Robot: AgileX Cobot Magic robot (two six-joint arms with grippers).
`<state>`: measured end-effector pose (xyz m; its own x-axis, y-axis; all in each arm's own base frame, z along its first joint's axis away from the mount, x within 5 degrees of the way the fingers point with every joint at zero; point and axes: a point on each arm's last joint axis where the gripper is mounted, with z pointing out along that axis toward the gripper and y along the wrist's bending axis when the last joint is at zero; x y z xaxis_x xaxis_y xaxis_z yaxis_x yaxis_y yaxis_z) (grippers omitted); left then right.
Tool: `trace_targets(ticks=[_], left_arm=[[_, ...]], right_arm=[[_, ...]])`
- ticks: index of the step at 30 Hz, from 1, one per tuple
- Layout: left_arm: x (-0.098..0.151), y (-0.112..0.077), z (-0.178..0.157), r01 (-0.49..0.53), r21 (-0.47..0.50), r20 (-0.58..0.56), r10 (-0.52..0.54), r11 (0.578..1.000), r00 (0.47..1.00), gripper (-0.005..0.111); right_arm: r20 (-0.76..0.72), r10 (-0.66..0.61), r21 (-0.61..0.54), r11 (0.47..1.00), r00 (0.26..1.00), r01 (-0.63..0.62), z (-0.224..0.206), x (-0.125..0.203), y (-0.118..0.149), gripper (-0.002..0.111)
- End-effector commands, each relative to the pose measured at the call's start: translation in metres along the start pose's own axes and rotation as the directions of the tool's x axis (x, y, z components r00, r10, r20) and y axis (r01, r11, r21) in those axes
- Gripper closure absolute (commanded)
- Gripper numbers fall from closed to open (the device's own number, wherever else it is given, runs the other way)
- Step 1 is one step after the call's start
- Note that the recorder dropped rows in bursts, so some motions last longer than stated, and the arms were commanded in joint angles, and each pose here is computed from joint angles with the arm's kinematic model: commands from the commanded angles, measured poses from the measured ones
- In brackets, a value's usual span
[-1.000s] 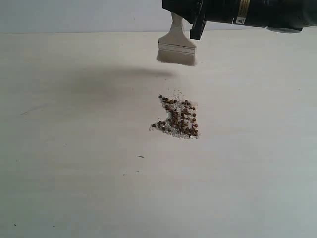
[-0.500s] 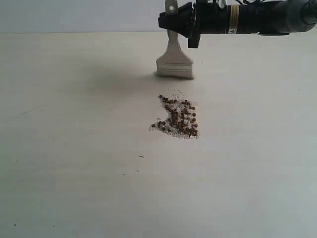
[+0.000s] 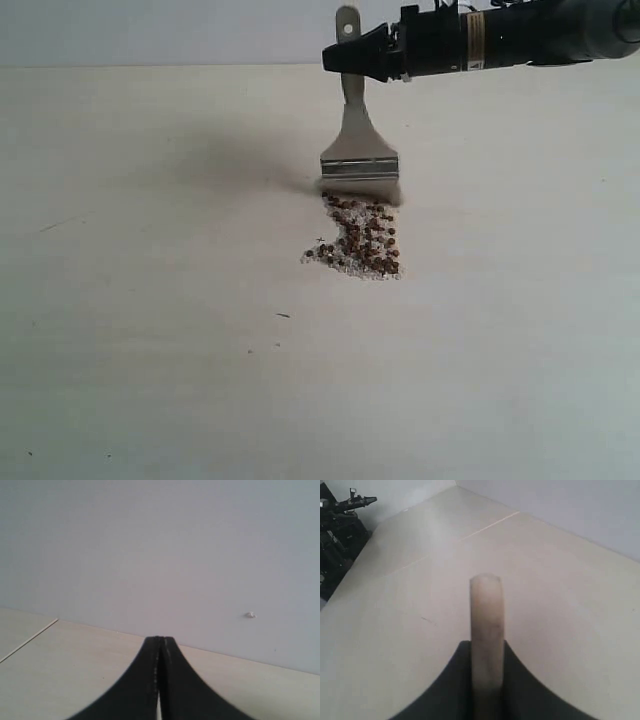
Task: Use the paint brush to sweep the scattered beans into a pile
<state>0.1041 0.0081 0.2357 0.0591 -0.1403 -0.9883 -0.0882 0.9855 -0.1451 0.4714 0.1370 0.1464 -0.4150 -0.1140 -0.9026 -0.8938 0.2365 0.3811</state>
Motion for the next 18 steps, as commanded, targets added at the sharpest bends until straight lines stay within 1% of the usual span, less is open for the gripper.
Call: trace_targets(ticks=[1,7,12,18], left_arm=[[0.0008,-0.0001,-0.0006,0.005,0.002,-0.002,-0.005,1.000,1.000,0.107],[0.0008,-0.0001,-0.0006,0.005,0.002,-0.002,-0.005,1.000,1.000,0.107],[0.0008,-0.0001,-0.0006,0.005,0.002,-0.002,-0.005,1.000,1.000,0.107],[0.0008,-0.0001,-0.0006,0.005,0.002,-0.002,-0.005,1.000,1.000,0.107]], right_arm=[[-0.033,0.051,0.006,0.999,0.998,-0.051,-0.0030,-0.0037,0.0025,0.108],[-0.074,0.095,0.007,0.996,0.993,-0.094,-0.0030,0.0008,0.0025,0.108],[-0.080,0.126,0.009,0.992,0.989,-0.125,-0.0031,0.0014,0.0025,0.108],[-0.121,0.136,0.007,0.991,0.983,-0.136,-0.0007,0.0049,0.0043,0.108]])
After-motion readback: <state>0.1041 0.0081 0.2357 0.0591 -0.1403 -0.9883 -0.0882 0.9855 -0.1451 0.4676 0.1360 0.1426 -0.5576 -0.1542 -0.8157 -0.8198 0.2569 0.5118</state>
